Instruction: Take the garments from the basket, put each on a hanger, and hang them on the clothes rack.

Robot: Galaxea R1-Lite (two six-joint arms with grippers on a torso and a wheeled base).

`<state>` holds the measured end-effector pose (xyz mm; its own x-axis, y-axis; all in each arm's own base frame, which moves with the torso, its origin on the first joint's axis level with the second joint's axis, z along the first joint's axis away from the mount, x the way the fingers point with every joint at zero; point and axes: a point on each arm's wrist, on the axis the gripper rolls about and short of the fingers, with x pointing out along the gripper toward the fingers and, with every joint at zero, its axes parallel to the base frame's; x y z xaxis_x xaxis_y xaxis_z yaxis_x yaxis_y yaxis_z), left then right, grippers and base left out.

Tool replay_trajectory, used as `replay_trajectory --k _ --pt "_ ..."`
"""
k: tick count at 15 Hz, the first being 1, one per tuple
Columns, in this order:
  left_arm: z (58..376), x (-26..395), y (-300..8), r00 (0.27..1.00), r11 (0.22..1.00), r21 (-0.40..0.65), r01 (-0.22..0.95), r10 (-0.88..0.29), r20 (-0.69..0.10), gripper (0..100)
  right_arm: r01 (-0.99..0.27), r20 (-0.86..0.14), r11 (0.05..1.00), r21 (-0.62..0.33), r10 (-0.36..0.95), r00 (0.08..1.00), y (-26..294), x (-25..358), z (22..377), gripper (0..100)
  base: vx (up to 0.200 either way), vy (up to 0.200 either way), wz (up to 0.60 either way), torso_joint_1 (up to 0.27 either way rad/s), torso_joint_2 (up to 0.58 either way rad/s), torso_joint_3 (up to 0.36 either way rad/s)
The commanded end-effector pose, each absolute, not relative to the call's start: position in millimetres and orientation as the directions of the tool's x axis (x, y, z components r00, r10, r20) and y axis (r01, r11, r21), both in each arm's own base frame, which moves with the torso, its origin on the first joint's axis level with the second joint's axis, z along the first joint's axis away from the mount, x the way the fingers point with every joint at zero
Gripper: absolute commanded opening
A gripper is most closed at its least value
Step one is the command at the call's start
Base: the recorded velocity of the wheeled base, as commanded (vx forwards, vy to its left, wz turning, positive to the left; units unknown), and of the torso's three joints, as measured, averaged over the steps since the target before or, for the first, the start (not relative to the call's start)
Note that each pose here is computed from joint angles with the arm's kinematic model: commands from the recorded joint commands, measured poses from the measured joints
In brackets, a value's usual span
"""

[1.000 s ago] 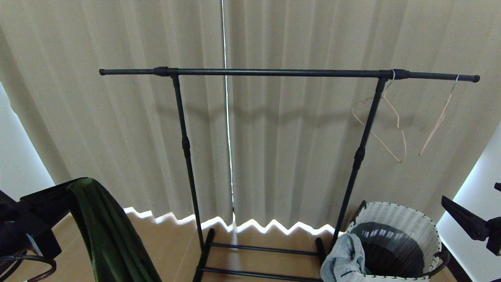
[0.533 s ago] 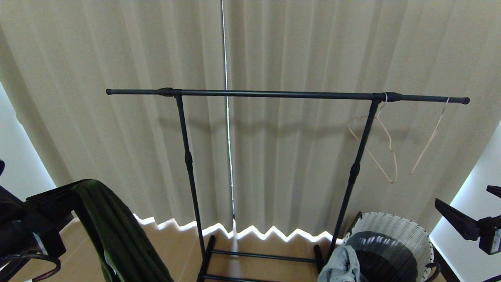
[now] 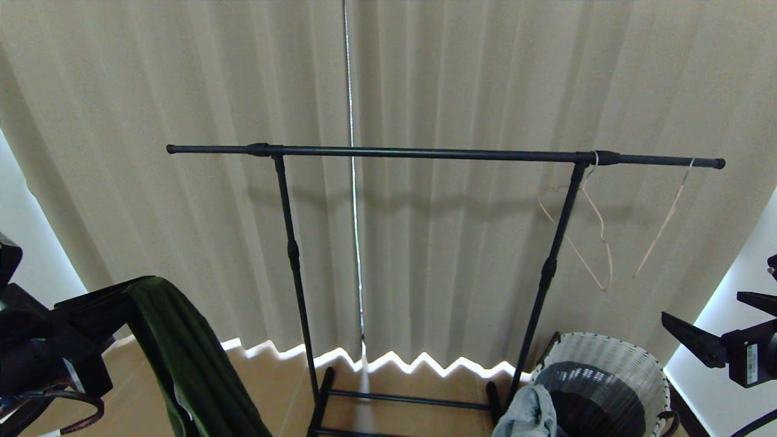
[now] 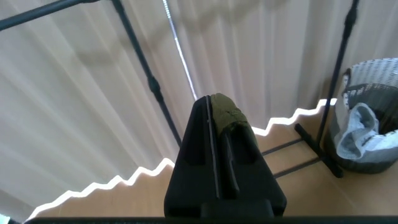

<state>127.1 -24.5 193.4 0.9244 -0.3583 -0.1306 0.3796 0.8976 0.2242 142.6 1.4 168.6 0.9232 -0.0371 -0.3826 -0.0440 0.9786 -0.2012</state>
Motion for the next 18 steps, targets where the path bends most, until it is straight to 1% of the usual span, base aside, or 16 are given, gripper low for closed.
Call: replay_trajectory --k 1,3,11,18 --pt "192.6 126.6 -27.8 0.914 0.887 0.224 0.404 -0.382 -0.134 0 -0.040 -0.379 0.978 -0.205 -0.041 0.924 1.3 143.1 169.6 100 0.000 0.000 0.00 0.000 0.00 0.000" --pt "192.1 125.9 -27.7 0.915 0.887 0.224 0.403 -0.381 -0.135 0 -0.035 -0.373 0.975 -0.218 -0.050 0.926 1.1 140.8 169.9 100 0.000 0.000 0.00 0.000 0.00 0.000" --pt "192.5 125.6 -27.4 0.916 0.889 0.224 0.401 -0.380 -0.132 0 -0.031 -0.362 0.975 -0.219 -0.052 0.931 1.0 138.3 171.4 100 0.000 0.000 0.00 0.000 0.00 0.000" --pt "192.6 121.4 -26.7 0.917 0.889 0.225 0.398 -0.380 -0.121 0 -0.030 -0.360 0.975 -0.219 -0.052 0.931 0.8 129.9 173.7 100 0.000 -0.200 0.00 0.006 0.00 0.001"
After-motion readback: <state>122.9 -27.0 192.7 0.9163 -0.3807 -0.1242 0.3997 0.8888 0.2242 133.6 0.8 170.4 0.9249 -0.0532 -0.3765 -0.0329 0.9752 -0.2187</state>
